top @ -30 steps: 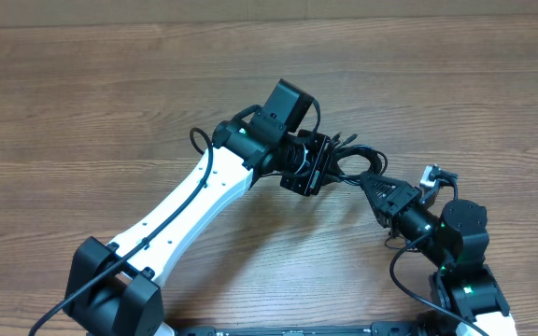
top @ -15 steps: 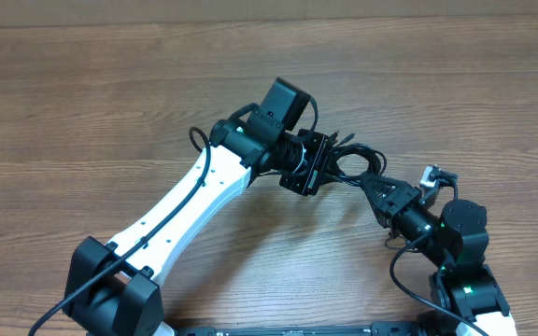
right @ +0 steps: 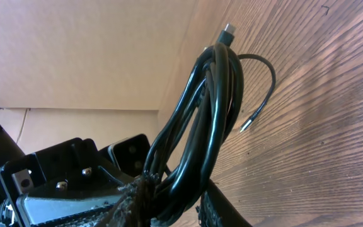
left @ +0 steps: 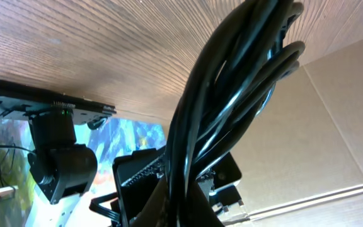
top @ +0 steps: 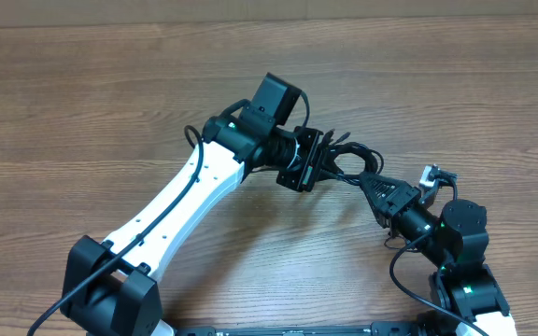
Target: Untangle cables
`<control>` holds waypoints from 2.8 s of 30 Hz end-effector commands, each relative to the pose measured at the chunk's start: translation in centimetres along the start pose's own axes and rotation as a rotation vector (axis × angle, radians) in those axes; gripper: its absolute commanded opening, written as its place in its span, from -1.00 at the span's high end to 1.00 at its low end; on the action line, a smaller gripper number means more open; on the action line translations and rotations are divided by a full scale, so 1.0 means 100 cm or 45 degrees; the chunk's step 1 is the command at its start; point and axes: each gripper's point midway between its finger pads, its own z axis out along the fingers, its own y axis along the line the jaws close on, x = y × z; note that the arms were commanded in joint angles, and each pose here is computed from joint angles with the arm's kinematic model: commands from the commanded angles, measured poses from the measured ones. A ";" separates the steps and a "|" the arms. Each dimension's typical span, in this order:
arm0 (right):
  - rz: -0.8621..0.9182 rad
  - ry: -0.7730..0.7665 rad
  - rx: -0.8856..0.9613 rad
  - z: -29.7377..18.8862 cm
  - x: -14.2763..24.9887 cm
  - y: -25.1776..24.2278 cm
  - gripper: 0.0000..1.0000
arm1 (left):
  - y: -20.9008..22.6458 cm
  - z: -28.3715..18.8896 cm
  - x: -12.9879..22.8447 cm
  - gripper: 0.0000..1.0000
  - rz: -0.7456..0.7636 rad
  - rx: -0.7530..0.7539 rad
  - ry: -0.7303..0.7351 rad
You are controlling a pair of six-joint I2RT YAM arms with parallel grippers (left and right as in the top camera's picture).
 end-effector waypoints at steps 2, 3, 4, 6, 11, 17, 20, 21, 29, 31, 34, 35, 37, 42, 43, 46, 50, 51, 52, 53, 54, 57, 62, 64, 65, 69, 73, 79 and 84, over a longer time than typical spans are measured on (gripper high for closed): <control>-0.021 0.016 0.017 0.000 0.002 0.000 0.53 | -0.009 -0.013 0.021 0.92 0.067 0.036 0.101; -0.018 0.018 0.024 0.000 0.003 -0.001 0.53 | -0.009 -0.013 0.021 0.92 0.066 0.036 0.101; -0.015 0.020 0.029 0.000 0.003 -0.002 0.53 | -0.009 -0.013 0.021 0.91 0.066 0.036 0.101; -0.008 0.024 0.041 0.000 0.004 -0.005 0.53 | -0.009 -0.013 0.021 0.91 0.067 0.037 0.101; -0.004 0.026 0.048 0.000 0.004 -0.006 0.53 | -0.009 -0.013 0.021 0.91 0.069 0.039 0.101; -0.005 0.026 0.046 0.000 0.004 -0.006 0.53 | -0.010 -0.014 0.020 0.92 0.068 0.044 0.094; -0.009 0.031 0.026 0.000 0.005 -0.002 0.53 | -0.011 -0.013 0.015 0.92 0.067 0.053 0.059; -0.015 0.033 0.012 0.000 0.005 0.001 0.53 | -0.012 -0.013 0.014 0.92 0.066 0.056 0.049; -0.034 0.055 -0.031 0.000 0.007 0.009 0.48 | -0.014 -0.013 0.008 0.92 0.055 0.069 0.007; -0.042 0.069 -0.051 -0.001 0.009 0.012 0.47 | -0.015 -0.013 0.006 0.92 0.037 0.075 -0.011; -0.053 0.099 -0.086 -0.001 0.012 0.019 0.38 | -0.015 -0.013 0.006 0.91 -0.007 0.075 -0.008; -0.054 0.102 -0.090 -0.001 0.013 0.019 0.36 | -0.015 -0.013 0.006 0.91 -0.020 0.075 -0.006; -0.054 0.101 -0.089 -0.001 0.013 0.019 0.32 | -0.015 -0.013 0.006 0.92 -0.045 0.075 -0.006; -0.054 0.101 -0.089 -0.001 0.013 0.019 0.03 | -0.018 -0.013 0.008 0.92 -0.093 0.091 0.002; -0.054 0.100 -0.089 -0.001 0.013 0.019 -0.04 | -0.021 -0.013 0.009 0.91 -0.087 0.103 0.006; -0.002 0.088 -0.081 -0.001 0.011 0.018 -0.33 | -0.034 -0.014 0.010 0.92 -0.036 0.169 -0.002; 0.160 0.056 -0.059 0.001 0.006 0.015 -0.36 | -0.048 -0.016 0.013 0.91 0.025 0.237 -0.003; 0.213 0.044 -0.049 0.001 0.004 0.013 -0.36 | -0.050 -0.016 0.015 0.92 0.040 0.248 0.004; 0.248 0.036 -0.042 0.002 0.002 0.012 -0.36 | -0.051 -0.016 0.016 0.92 0.048 0.252 0.008; 0.287 0.024 -0.034 0.003 0.001 0.010 -0.36 | -0.051 -0.015 0.017 0.91 0.052 0.253 0.011; 0.328 0.011 -0.026 0.004 -0.001 0.008 -0.36 | -0.051 -0.015 0.018 0.91 0.056 0.253 0.013; 0.419 -0.026 -0.020 0.006 -0.008 0.006 -0.36 | -0.050 -0.013 0.020 0.92 0.062 0.248 0.013; 0.409 -0.032 -0.074 0.010 -0.013 0.016 -0.36 | -0.048 -0.010 0.023 0.91 0.069 0.241 0.018; 0.417 -0.033 -0.088 0.012 -0.014 0.018 -0.35 | -0.047 -0.009 0.024 0.92 0.073 0.237 0.021; 0.439 -0.032 -0.081 0.013 -0.014 0.017 -0.35 | -0.048 -0.009 0.026 0.92 0.080 0.241 0.025; 0.465 -0.023 -0.038 0.018 -0.014 0.007 -0.16 | -0.053 -0.007 0.035 0.91 0.120 0.264 0.054; 0.482 -0.009 -0.007 0.023 -0.013 0.000 -0.04 | -0.054 -0.007 0.037 0.91 0.096 0.269 0.065; 0.492 -0.009 0.013 0.026 -0.013 -0.005 -0.04 | -0.053 -0.006 0.038 0.92 0.100 0.266 0.066; 0.485 -0.014 0.002 0.026 -0.014 -0.003 -0.06 | -0.051 -0.003 0.041 0.91 0.100 0.257 0.073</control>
